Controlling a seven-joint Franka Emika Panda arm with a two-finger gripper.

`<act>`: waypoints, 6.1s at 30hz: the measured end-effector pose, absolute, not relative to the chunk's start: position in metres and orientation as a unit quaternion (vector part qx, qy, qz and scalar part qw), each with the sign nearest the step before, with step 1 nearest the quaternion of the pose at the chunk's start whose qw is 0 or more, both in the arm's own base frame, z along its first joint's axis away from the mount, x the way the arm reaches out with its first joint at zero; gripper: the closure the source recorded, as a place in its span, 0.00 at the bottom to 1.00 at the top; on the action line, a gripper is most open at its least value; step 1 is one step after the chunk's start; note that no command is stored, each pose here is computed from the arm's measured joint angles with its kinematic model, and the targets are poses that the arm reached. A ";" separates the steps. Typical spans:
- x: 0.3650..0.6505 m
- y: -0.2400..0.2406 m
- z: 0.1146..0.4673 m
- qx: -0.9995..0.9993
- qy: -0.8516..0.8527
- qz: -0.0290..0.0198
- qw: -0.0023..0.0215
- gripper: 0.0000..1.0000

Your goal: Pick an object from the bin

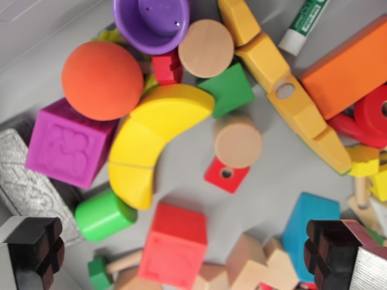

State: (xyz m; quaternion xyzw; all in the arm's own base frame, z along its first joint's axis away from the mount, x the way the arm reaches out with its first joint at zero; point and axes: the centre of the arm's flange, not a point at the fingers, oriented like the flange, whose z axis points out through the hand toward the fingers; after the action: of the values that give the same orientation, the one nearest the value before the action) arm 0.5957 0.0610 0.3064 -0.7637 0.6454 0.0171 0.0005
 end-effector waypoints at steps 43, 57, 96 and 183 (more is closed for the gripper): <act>0.625 0.117 0.186 -0.530 0.848 0.001 -0.003 0.00; 0.624 0.119 0.136 -0.526 0.851 0.001 -0.006 0.00; 0.630 0.116 0.136 -0.523 0.852 -0.003 0.003 1.00; 0.628 0.117 0.402 -0.522 0.853 0.003 0.003 1.00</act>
State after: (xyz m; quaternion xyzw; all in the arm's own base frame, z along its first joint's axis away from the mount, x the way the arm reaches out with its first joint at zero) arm 0.6279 0.1171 0.4018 -0.5223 0.8527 0.0028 0.0026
